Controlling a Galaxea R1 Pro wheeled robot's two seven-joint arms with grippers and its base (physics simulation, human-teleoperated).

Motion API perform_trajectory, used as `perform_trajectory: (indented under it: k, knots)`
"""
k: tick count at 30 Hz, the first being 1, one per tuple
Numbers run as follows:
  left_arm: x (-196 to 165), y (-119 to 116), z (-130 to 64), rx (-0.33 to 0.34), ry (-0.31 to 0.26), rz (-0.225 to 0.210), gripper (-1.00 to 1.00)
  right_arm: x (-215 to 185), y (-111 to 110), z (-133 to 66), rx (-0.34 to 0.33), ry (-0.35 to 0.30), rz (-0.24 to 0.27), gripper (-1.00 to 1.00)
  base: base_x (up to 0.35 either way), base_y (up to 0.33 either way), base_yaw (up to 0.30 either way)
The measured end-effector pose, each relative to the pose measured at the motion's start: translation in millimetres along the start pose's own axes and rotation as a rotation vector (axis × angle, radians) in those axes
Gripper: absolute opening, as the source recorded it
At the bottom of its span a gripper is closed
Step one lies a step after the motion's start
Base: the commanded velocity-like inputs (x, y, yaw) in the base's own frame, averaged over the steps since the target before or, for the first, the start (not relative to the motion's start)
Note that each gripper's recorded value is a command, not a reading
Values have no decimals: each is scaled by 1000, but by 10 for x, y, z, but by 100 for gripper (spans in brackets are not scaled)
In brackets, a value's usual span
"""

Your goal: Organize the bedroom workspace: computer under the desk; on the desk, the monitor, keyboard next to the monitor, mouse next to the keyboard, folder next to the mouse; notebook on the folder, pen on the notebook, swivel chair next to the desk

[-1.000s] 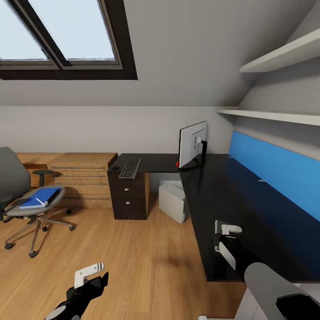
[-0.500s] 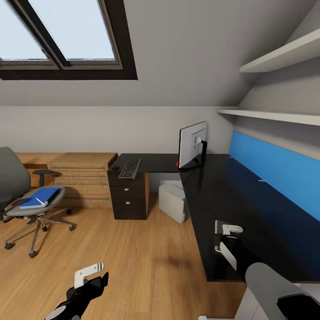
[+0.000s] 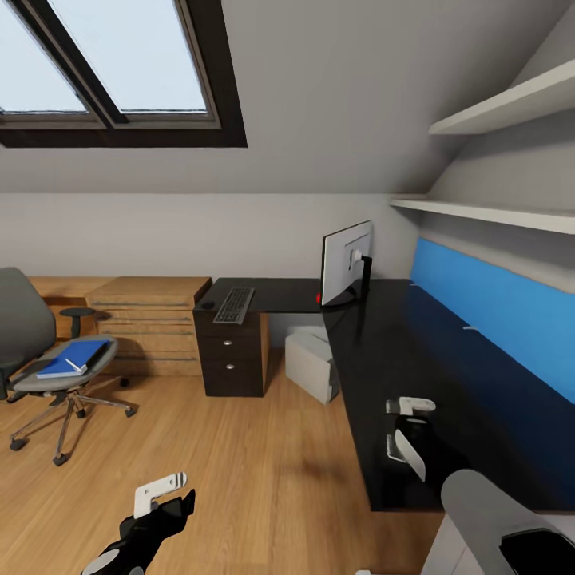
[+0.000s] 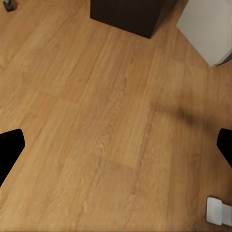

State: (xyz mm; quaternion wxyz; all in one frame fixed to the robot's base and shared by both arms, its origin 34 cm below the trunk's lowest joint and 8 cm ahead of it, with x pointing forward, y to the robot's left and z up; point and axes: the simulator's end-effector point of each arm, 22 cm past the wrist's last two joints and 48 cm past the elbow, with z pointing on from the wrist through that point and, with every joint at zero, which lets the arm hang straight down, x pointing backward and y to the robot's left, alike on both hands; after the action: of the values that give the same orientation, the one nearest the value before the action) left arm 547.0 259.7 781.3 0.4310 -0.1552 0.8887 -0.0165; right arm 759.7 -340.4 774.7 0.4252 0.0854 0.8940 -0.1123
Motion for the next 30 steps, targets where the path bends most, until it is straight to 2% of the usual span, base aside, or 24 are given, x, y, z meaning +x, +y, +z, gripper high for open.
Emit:
perform_trajectory:
  k: [9, 20, 23, 30]
  knots:
    - [-107, -28, -89, 1, 1, 1, 100, -222, -3, -105, -5, -24, 6, 100, 0, 0, 0]
    - [-72, -35, -80, 1, 9, 4, 100, -286, 10, -115, -8, -43, 12, 100, 0, 0, 0]
    - [-57, -34, -75, 1, 13, 5, 100, -405, 28, -141, -13, -68, 19, 100, 0, -12, 0]
    - [-51, -40, -73, 1, 13, 6, 100, -500, 52, -166, -20, -88, 25, 100, 0, -192, 0]
